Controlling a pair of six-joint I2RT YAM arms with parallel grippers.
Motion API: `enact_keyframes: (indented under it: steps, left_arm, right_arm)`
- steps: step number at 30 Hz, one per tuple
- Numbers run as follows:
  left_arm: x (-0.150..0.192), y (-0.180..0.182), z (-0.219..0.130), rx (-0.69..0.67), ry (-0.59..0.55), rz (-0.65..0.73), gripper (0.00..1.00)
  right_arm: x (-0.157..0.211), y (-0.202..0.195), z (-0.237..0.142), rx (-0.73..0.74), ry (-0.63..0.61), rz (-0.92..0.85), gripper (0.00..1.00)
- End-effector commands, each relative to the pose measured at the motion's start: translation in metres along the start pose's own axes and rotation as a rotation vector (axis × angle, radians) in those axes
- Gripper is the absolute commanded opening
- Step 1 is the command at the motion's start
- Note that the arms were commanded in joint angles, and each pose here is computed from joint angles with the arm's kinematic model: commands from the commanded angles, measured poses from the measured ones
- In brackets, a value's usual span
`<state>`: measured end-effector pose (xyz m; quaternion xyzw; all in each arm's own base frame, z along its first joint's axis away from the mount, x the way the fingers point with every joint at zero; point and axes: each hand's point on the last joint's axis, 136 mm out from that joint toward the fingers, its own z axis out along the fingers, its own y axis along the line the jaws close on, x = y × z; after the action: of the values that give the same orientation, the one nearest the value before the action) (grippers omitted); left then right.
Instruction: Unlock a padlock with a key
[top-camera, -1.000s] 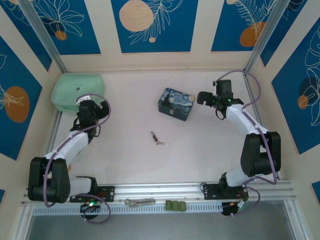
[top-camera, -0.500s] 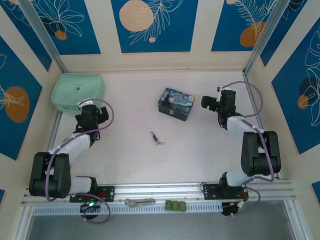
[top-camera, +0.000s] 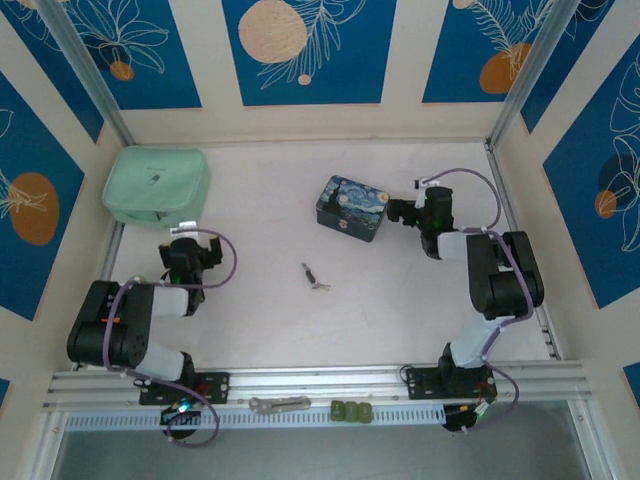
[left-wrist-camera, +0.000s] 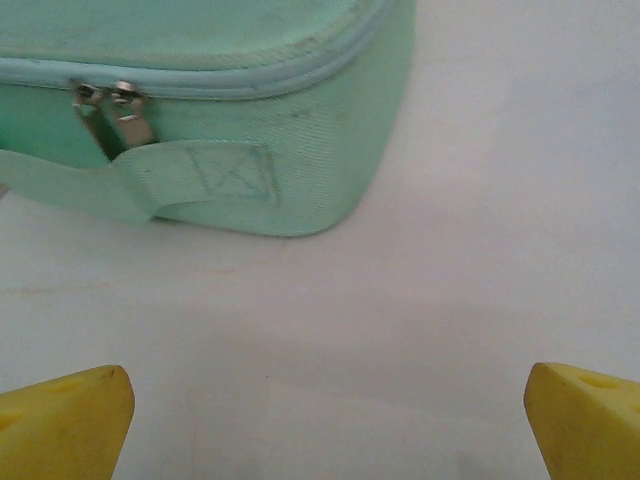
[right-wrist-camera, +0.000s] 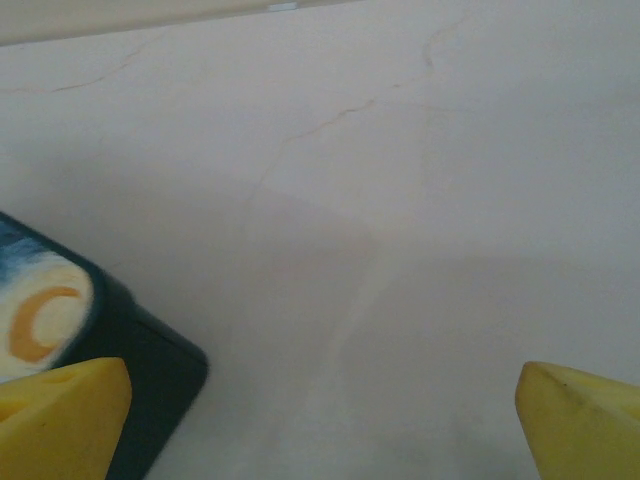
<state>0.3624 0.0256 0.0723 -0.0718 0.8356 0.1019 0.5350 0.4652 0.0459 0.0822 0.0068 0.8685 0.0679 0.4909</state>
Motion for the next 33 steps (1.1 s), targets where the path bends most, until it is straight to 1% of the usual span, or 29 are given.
enact_keyframes:
  steps: [1, 2, 3, 5, 6, 8, 10, 12, 14, 16, 19, 21, 24, 26, 27, 28, 29, 30, 31, 33]
  left_arm:
    - [-0.037, -0.018, 0.0, 0.11, -0.157, 0.015, 0.99]
    - [-0.033, -0.021, 0.004, 0.118, -0.154, 0.017, 1.0]
    - [-0.036, -0.021, 0.007, 0.114, -0.191, 0.021, 1.0]
    - [-0.031, -0.022, 0.008, 0.12, -0.115, 0.026, 1.0]
    - [-0.035, -0.024, 0.011, 0.122, -0.138, 0.033, 1.0]
    - [-0.031, -0.028, 0.012, 0.136, -0.117, 0.046, 1.0]
    - [-0.033, -0.028, 0.012, 0.133, -0.132, 0.047, 1.0]
    - [-0.033, -0.028, 0.012, 0.132, -0.129, 0.047, 1.0]
    - [-0.033, -0.028, 0.012, 0.134, -0.125, 0.049, 1.0]
    - [-0.033, -0.027, 0.012, 0.129, -0.127, 0.049, 1.0]
    - [-0.033, -0.028, 0.012, 0.129, -0.126, 0.051, 1.0]
    - [-0.033, -0.028, 0.012, 0.127, -0.13, 0.051, 1.0]
    - [-0.033, -0.029, 0.012, 0.133, -0.128, 0.054, 1.0]
    - [-0.032, -0.029, 0.012, 0.135, -0.126, 0.056, 1.0]
    - [-0.033, -0.03, 0.012, 0.135, -0.127, 0.056, 1.0]
    - [-0.033, -0.03, 0.012, 0.135, -0.127, 0.056, 1.0]
    - [-0.032, -0.03, 0.012, 0.135, -0.126, 0.056, 1.0]
    - [-0.033, -0.03, 0.012, 0.135, -0.127, 0.055, 1.0]
    - [-0.033, -0.029, 0.012, 0.135, -0.127, 0.056, 1.0]
    - [-0.033, -0.03, 0.012, 0.135, -0.127, 0.056, 1.0]
  right_arm:
    - [-0.031, 0.011, 0.0, -0.02, -0.078, -0.058, 0.99]
    - [-0.032, 0.012, -0.005, -0.016, -0.084, -0.062, 0.99]
    - [-0.036, 0.013, -0.012, -0.008, -0.096, -0.06, 0.99]
    - [-0.042, 0.009, -0.03, 0.015, -0.114, -0.046, 0.99]
    - [-0.046, 0.006, -0.042, 0.022, -0.133, -0.029, 0.99]
    - [-0.05, 0.001, -0.06, 0.02, -0.145, -0.004, 0.99]
    - [-0.048, -0.011, -0.076, 0.046, -0.142, 0.006, 0.99]
    - [-0.037, -0.022, -0.084, 0.053, -0.115, 0.027, 0.99]
    - [-0.02, -0.034, -0.086, 0.071, -0.088, 0.063, 0.99]
    - [-0.011, -0.039, -0.084, 0.064, -0.104, 0.095, 0.99]
    - [0.001, -0.04, -0.073, 0.052, -0.078, 0.096, 0.99]
    - [0.009, -0.035, -0.065, 0.048, -0.082, 0.066, 0.99]
    - [0.012, -0.021, -0.064, 0.07, -0.129, -0.024, 0.99]
    - [0.017, -0.027, -0.07, 0.078, -0.156, 0.002, 0.99]
    - [0.022, -0.034, -0.069, 0.073, -0.184, 0.033, 0.99]
    - [0.02, -0.032, -0.07, 0.066, -0.221, 0.024, 0.99]
    - [0.023, -0.033, -0.069, 0.078, -0.174, 0.026, 0.99]
    - [0.023, -0.032, -0.069, 0.076, -0.172, 0.022, 0.99]
    - [0.02, -0.031, -0.069, 0.073, -0.205, 0.019, 0.99]
    - [0.023, -0.032, -0.069, 0.08, -0.171, 0.02, 0.99]
